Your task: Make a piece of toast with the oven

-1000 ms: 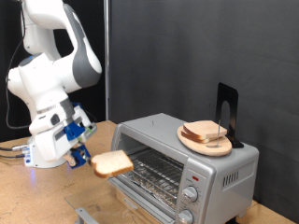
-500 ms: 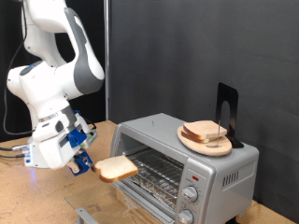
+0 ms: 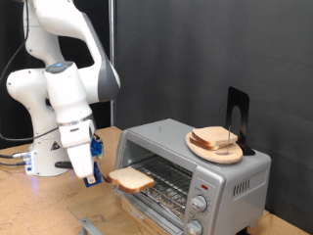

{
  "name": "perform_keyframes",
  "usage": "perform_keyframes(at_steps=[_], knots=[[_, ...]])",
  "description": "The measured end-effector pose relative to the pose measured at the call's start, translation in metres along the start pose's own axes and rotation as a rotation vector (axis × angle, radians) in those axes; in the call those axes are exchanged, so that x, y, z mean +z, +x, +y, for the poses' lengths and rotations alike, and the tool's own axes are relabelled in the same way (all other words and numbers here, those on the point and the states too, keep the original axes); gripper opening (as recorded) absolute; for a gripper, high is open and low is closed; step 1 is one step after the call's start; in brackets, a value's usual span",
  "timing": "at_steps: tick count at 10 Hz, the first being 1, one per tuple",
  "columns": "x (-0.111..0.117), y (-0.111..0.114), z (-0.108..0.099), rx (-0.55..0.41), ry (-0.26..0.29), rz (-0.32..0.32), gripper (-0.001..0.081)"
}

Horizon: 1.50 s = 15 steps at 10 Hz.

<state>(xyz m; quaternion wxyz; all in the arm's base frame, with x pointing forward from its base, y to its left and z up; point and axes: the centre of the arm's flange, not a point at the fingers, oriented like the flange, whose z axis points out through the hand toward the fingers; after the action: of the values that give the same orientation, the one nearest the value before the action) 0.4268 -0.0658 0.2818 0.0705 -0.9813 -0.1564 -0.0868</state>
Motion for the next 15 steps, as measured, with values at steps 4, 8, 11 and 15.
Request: perform_keyframes(at_steps=[4, 8, 11, 15], knots=[[0.002, 0.026, -0.009, -0.066, -0.028, 0.001, 0.04], [-0.006, 0.049, -0.038, -0.122, -0.163, -0.028, 0.04], [-0.004, 0.055, -0.054, -0.118, -0.211, -0.04, 0.04], [-0.002, 0.063, -0.077, -0.085, -0.2, -0.017, 0.04]])
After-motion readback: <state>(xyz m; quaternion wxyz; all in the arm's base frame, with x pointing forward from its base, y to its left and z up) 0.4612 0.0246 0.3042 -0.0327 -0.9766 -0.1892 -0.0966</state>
